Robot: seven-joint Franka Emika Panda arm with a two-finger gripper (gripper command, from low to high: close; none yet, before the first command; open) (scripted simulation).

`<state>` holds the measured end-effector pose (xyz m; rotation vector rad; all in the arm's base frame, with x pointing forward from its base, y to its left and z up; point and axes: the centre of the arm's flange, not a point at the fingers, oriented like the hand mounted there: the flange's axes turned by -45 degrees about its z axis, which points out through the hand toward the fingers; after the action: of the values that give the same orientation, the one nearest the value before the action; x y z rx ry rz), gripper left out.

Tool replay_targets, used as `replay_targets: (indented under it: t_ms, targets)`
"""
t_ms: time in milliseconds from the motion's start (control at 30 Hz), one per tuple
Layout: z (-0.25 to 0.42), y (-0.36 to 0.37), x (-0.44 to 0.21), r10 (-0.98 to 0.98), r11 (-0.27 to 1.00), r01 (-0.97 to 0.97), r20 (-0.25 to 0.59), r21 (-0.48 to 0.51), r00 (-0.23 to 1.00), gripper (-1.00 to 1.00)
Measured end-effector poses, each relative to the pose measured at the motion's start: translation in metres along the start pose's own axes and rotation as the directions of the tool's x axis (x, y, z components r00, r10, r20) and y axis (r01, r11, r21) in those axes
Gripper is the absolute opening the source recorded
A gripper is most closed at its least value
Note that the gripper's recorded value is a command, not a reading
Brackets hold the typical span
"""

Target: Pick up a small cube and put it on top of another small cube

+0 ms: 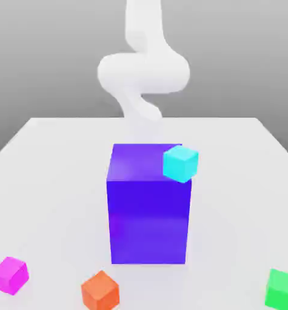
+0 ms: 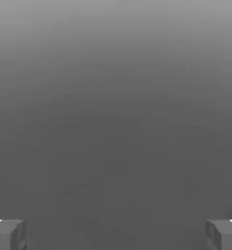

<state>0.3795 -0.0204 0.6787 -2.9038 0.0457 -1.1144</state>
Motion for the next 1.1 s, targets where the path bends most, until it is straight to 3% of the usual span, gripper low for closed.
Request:
replay_targets:
  t_ms: [300, 600, 933, 1100]
  targets:
    - [0.162, 0.081, -0.026, 0.102, 0.994, -0.107, 0.232, 0.009, 0.967, 0.0]
    - [0.293, 0.169, -0.111, 0.218, 0.976, -0.207, 0.425, -0.072, 0.879, 0.0]
    - [0.383, 0.257, -0.253, 0.332, 0.943, -0.239, 0.595, -0.232, 0.732, 0.0]
    - [0.428, 0.273, -0.308, 0.348, 0.937, -0.233, 0.615, -0.261, 0.708, 0.0]
